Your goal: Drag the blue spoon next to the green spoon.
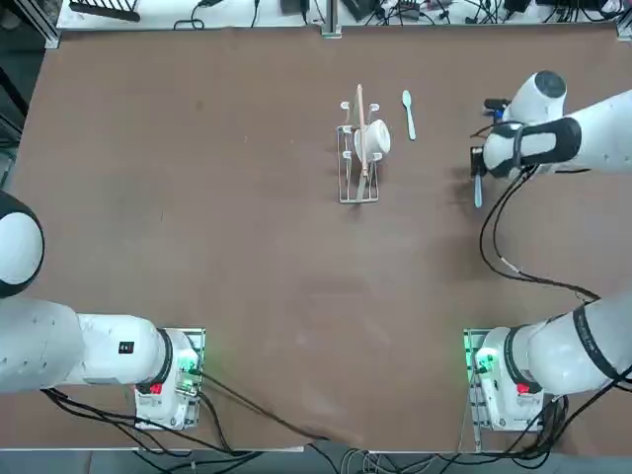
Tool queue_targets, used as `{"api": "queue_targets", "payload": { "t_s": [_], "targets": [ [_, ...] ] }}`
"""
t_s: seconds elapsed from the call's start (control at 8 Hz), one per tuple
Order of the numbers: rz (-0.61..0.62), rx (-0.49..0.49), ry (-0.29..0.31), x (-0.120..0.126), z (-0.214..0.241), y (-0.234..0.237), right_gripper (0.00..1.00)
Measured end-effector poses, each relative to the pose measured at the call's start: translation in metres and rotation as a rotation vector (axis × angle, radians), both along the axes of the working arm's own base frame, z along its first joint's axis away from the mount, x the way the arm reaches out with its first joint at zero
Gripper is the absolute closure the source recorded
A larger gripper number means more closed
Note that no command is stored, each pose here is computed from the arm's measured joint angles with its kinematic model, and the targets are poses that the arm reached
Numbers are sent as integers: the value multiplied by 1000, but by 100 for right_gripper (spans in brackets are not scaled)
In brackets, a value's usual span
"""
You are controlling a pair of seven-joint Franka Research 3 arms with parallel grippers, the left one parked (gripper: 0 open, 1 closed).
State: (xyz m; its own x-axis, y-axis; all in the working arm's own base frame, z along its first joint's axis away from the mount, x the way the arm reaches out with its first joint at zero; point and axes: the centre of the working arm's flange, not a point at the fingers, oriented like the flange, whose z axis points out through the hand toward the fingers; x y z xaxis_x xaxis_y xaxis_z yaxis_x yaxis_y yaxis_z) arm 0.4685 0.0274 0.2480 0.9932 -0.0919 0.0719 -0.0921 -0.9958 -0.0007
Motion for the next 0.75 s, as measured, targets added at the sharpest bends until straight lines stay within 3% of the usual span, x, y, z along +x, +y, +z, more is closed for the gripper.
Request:
{"api": "queue_targets", "payload": {
  "t_s": [0.25,0.75],
  "targets": [
    [23,-1,7,37,34,14,85],
    [63,-36,45,144,92,50,85]
  ]
}}
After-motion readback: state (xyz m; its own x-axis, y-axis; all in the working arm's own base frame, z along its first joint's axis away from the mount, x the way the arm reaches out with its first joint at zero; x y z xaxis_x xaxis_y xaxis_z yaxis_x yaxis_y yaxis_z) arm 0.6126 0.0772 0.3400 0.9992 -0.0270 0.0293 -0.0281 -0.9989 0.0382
